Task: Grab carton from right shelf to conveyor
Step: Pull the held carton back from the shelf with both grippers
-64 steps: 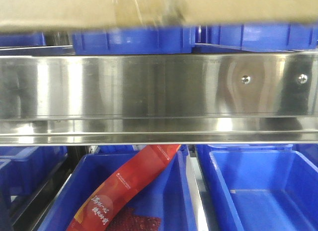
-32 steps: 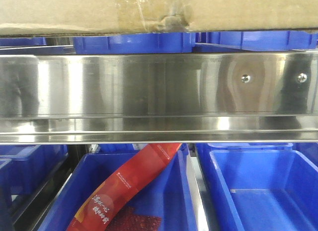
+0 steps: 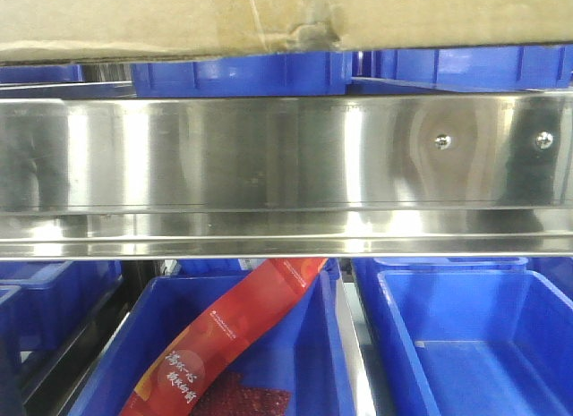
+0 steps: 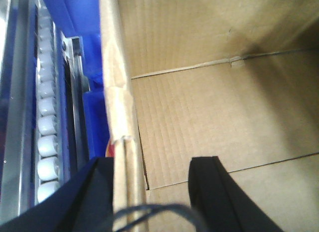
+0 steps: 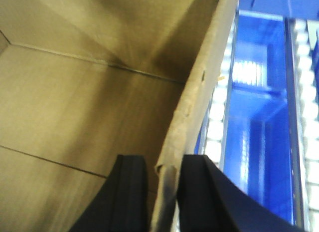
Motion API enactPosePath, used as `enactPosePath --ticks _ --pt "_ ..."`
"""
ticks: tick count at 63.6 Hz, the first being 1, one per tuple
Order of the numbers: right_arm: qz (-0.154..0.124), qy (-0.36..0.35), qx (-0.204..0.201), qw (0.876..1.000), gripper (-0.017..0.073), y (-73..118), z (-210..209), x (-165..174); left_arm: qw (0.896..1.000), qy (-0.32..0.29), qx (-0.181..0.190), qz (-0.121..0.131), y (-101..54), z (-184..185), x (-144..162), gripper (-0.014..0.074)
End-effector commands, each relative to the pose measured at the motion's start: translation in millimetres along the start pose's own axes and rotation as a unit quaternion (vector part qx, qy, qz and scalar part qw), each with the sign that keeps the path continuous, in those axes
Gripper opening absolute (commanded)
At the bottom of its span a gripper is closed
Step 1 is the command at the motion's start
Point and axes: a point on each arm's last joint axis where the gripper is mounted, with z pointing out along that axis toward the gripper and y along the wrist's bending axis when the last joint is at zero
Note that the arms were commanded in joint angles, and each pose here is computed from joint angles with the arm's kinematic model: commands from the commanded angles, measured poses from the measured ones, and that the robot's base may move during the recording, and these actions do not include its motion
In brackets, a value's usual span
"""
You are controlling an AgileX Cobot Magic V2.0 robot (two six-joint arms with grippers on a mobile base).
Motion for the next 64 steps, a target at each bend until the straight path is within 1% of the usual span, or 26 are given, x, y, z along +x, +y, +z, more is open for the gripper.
enactPosePath --ticks 1,14,36,64 --pt "-0.006 -0.072 -0.020 0.997 -0.0070 3.3 -6 -12 0.998 -0.012 0.059 0.007 -12.4 -11 1 -0.0018" --pt "-0.006 -0.091 -0.024 0.996 -0.0070 4.0 -6 -16 0.998 -0.013 0.058 0.007 -12.3 -11 1 -0.0018" --pt "-0.006 -0.093 -0.024 0.995 -0.0070 4.1 -6 -16 0.995 -0.071 0.077 0.004 -15.6 -13 -10 -0.0018" --pt "-0.006 -0.093 -0.024 0.995 -0.0070 4.1 -6 -16 0.985 -0.143 0.099 0.000 -19.4 -16 -23 -0.0018"
